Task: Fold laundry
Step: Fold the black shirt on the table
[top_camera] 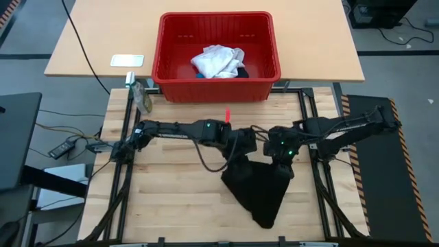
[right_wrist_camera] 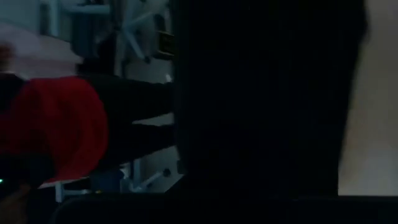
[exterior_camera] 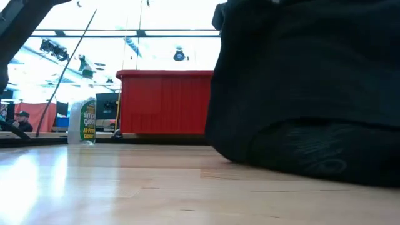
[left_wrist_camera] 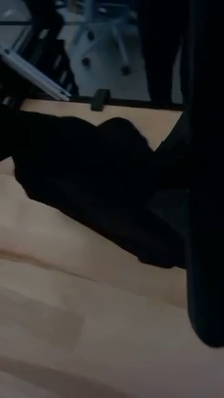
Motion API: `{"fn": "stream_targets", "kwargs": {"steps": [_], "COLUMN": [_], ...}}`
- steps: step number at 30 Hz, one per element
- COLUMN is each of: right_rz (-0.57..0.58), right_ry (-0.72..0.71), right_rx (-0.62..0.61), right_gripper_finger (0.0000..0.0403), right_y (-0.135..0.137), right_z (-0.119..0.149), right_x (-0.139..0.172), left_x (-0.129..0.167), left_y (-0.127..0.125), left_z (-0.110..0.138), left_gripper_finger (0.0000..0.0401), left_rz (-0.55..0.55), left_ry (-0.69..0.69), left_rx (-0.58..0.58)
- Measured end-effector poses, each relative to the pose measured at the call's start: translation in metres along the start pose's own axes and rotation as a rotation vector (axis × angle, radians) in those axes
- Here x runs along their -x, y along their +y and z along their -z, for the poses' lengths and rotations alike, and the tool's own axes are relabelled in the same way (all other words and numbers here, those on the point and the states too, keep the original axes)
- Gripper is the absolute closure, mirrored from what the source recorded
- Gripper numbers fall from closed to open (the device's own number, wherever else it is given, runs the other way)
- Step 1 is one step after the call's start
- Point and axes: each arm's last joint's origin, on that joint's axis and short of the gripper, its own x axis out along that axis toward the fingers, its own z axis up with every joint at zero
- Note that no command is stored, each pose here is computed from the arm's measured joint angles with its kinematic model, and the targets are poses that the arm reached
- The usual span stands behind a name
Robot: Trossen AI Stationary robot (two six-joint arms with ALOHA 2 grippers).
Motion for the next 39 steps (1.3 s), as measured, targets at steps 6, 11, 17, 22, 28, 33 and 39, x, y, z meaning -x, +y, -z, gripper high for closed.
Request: {"fn": "stream_targets", "kwargs": {"steps": [6,11,17,22,28,33,39], "right_rz": [0.024,0.134,0.302,0.594,0.824,0.820,0.716], "right_ry": [-0.063,-0.157,-0.289,-0.323,-0.357,-0.364,-0.246], "right_rx": [-0.033,-0.056,-0.091,-0.095,0.002,-0.037,-0.072], "right_gripper_finger": [0.0391,0.0391,0.0391,0.0391,0.0391,0.0391,0.0391], "right_y": [-0.011,-0.027,-0.042,-0.042,-0.014,-0.002,-0.009], "right_z": [-0.007,-0.015,-0.019,-0.013,-0.014,-0.011,0.000], "right_x": [0.012,0.023,0.042,0.071,0.112,0.117,0.067], "left_x": [-0.001,0.005,0.021,0.035,0.056,0.056,0.016], "left_y": [0.027,0.061,0.098,0.111,0.110,0.096,0.066], "left_z": [-0.011,-0.024,-0.037,-0.048,-0.067,-0.069,-0.033], "left_gripper_finger": [0.0393,0.0393,0.0397,0.0397,0.0397,0.0392,0.0392], "left_rz": [0.011,-0.031,-0.085,-0.122,-0.179,-0.162,-0.105], "left_ry": [0.010,-0.018,-0.047,-0.109,-0.319,-0.370,-0.135], "left_rx": [-0.128,-0.183,-0.228,-0.279,-0.391,-0.420,-0.397]}}
